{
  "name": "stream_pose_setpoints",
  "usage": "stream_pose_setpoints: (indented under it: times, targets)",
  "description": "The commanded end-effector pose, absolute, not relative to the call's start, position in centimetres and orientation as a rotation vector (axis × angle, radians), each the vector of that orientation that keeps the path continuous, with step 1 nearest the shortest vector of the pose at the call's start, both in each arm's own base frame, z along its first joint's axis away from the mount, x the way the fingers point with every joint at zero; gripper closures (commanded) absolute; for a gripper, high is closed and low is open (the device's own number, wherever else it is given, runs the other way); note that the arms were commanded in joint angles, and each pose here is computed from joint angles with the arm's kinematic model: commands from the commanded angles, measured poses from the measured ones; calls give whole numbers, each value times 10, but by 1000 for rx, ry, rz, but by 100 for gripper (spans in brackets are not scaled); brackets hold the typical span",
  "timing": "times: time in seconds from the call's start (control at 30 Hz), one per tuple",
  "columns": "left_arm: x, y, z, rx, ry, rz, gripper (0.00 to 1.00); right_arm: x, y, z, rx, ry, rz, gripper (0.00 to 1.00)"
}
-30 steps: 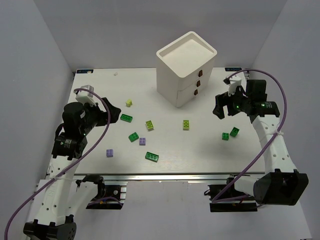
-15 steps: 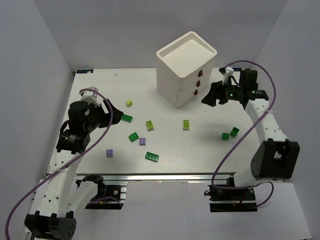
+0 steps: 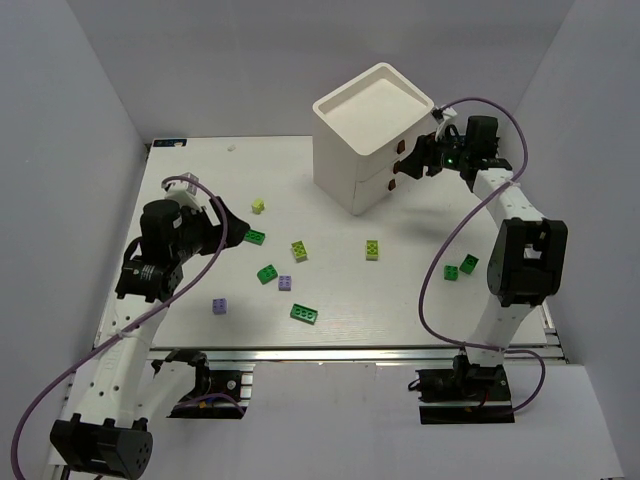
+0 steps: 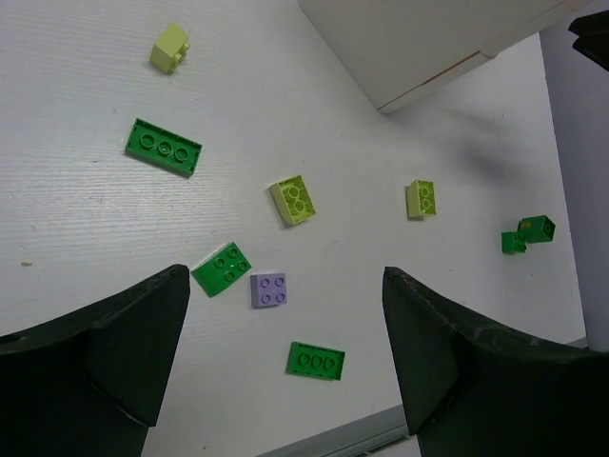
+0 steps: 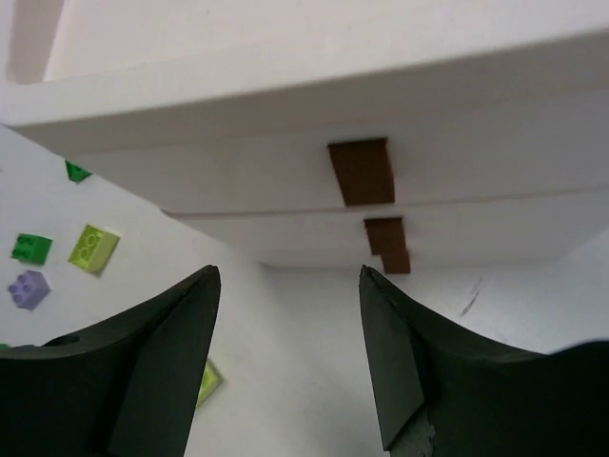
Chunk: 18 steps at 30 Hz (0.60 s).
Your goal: Sort the legos into containers by color
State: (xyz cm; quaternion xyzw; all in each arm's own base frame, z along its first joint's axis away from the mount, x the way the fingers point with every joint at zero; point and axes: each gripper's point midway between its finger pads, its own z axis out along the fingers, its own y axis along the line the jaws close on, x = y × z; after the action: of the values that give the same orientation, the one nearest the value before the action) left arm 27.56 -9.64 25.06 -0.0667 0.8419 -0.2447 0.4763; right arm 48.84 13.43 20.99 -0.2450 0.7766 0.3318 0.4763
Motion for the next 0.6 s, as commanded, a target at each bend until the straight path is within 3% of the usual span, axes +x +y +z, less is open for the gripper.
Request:
stream_pose_setpoints:
  times: [0.0, 0.57]
  targets:
    - [281, -100, 253, -159, 2054, -620, 8, 507, 140, 228, -768, 1741, 777, 34]
    - [289, -103, 252, -169, 2042, -642, 7, 568, 125, 227, -726, 1682, 595, 24]
